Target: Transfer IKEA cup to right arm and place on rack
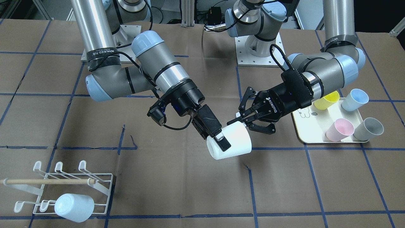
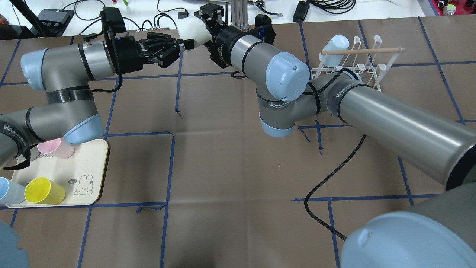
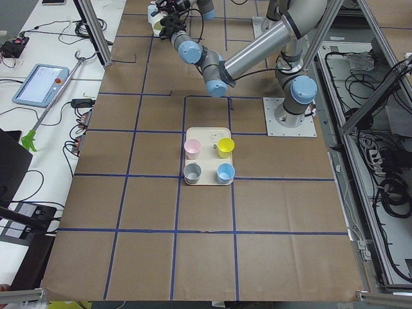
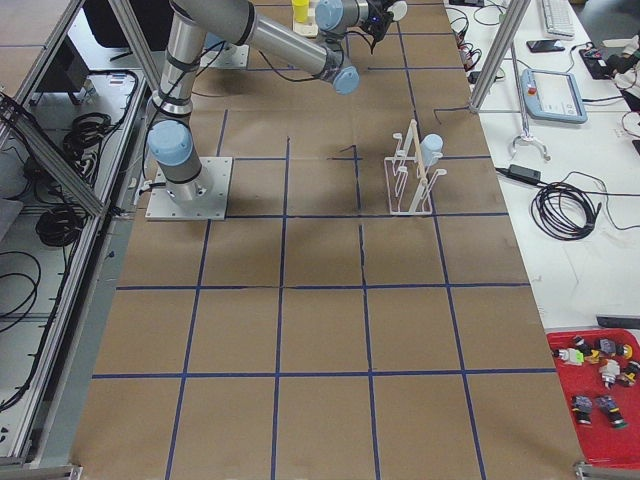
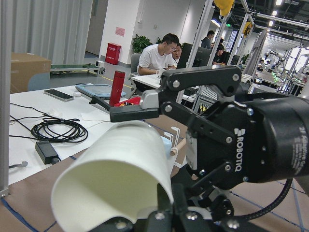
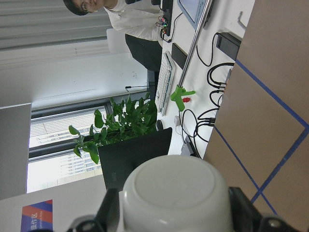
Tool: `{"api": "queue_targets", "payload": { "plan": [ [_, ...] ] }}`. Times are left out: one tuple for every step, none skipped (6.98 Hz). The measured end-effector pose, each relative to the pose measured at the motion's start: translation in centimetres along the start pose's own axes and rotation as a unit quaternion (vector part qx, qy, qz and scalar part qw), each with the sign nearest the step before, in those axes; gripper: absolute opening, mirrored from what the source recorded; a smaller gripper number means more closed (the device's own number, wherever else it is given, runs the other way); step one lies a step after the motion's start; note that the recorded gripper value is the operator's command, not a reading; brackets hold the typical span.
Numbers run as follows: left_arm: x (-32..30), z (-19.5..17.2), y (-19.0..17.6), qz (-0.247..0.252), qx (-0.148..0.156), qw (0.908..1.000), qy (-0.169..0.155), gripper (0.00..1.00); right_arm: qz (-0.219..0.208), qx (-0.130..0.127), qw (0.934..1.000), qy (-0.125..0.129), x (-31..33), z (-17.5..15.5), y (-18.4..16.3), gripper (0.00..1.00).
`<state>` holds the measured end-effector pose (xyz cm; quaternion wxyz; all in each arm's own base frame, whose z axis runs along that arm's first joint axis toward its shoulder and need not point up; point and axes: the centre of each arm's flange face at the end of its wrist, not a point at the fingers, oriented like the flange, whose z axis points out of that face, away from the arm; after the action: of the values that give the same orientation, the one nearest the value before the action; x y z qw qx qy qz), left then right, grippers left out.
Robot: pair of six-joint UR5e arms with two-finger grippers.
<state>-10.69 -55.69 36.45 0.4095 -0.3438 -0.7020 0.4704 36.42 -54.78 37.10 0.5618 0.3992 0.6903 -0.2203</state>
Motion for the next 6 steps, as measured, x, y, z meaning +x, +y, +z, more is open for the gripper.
{"api": "queue_targets", "payload": {
  "plan": [
    [-0.02,0.00,-0.07,0.001,0.000,1.0000,0.000,0.28,0.000,0.000,1.0000,0.000,0.00,0.00,0.00,0.47],
    [-0.08,-0.01,-0.22,0.002,0.000,1.0000,-0.001,0.53,0.000,-0.001,1.0000,0.000,0.00,-0.01,0.00,0.47],
    [-0.14,-0.03,-0.45,0.005,0.001,1.0000,-0.001,0.68,0.000,-0.002,1.0000,0.001,0.03,-0.01,0.09,0.47],
    [-0.16,-0.05,-0.56,0.005,0.001,1.0000,-0.001,0.81,0.000,-0.001,1.0000,0.000,0.04,-0.01,0.04,0.47],
    [-0.18,-0.06,-0.59,0.006,0.002,1.0000,-0.001,0.91,0.000,-0.001,1.0000,0.001,0.04,0.00,0.03,0.47],
    [-0.24,-0.13,-0.60,0.005,0.002,1.0000,-0.002,0.99,0.000,-0.002,1.0000,0.001,0.05,0.00,0.03,0.47]
  ]
}}
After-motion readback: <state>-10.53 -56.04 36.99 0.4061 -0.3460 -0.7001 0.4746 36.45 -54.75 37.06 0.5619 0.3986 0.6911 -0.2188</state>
